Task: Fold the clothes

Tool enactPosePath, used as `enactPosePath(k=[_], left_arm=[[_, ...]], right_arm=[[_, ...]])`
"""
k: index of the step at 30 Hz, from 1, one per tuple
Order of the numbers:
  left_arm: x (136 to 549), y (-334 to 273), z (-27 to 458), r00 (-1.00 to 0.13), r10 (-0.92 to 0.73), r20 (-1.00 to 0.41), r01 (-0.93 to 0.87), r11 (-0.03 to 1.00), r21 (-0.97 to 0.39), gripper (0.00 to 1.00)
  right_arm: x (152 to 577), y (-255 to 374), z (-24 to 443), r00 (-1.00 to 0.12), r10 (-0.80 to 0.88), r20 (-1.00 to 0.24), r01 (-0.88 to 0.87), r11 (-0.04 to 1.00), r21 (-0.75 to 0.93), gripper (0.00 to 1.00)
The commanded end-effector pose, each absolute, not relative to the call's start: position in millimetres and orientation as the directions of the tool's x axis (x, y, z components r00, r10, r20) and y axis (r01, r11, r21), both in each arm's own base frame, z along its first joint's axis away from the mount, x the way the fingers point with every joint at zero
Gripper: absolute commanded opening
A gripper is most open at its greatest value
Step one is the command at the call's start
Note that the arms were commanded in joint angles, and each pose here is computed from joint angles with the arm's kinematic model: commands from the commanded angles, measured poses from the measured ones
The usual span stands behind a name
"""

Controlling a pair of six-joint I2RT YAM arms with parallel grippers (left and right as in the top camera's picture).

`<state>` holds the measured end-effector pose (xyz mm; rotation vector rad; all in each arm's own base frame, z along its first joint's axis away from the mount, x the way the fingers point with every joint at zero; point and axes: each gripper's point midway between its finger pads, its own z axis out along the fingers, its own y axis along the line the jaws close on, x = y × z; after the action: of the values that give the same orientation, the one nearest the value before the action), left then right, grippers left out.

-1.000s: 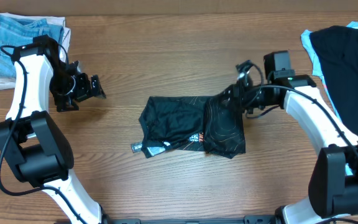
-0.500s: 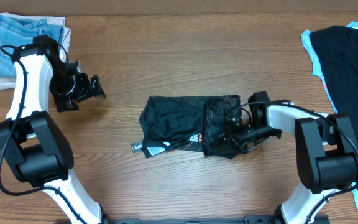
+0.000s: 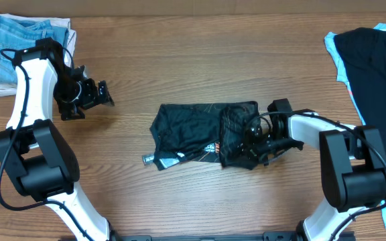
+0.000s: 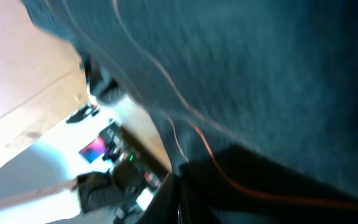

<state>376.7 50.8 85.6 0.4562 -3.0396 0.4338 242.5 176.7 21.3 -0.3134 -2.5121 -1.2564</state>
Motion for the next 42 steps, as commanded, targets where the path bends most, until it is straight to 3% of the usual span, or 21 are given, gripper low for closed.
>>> enactPosePath(k=[1,13,18,26,31,35,42], left_arm=[[381,47,88,-0.953,-0.293,0.073,-0.302,0.911,-0.281,1.0],[382,48,88,-0.953,-0.294,0.069,-0.301,0.911,-0.281,1.0],[382,48,88,-0.954,-0.294,0.067,-0.3,0.911,-0.282,1.0],[384,48,88,-0.954,-0.294,0.061,-0.299,0.912,-0.282,1.0],[383,48,88,-0.954,-0.294,0.062,-0.299,0.911,-0.282,1.0],[382,48,88,-0.953,-0.294,0.068,-0.301,0.911,-0.282,1.0],[382,48,88,-0.954,-0.294,0.068,-0.301,0.911,-0.282,1.0]], right_arm=[[266,173,34,-0.95,0.101,0.296,0.293,0.615,0.732,0.05],[331,179,70,-0.994,0.1,0.037,0.091,0.609,0.788,0.24],[346,162,52,-0.989,0.145,-0.039,0.078,0.715,0.695,0.3],[371,163,35,-0.98,0.154,-0.126,0.024,0.718,0.696,0.3],[387,168,13,-0.974,0.2,-0.108,0.061,0.688,0.723,0.28],[392,169,-5,-0.972,0.221,-0.086,0.089,0.676,0.731,0.18],[408,170,54,-0.965,0.202,-0.167,0.017,0.684,0.729,0.17]])
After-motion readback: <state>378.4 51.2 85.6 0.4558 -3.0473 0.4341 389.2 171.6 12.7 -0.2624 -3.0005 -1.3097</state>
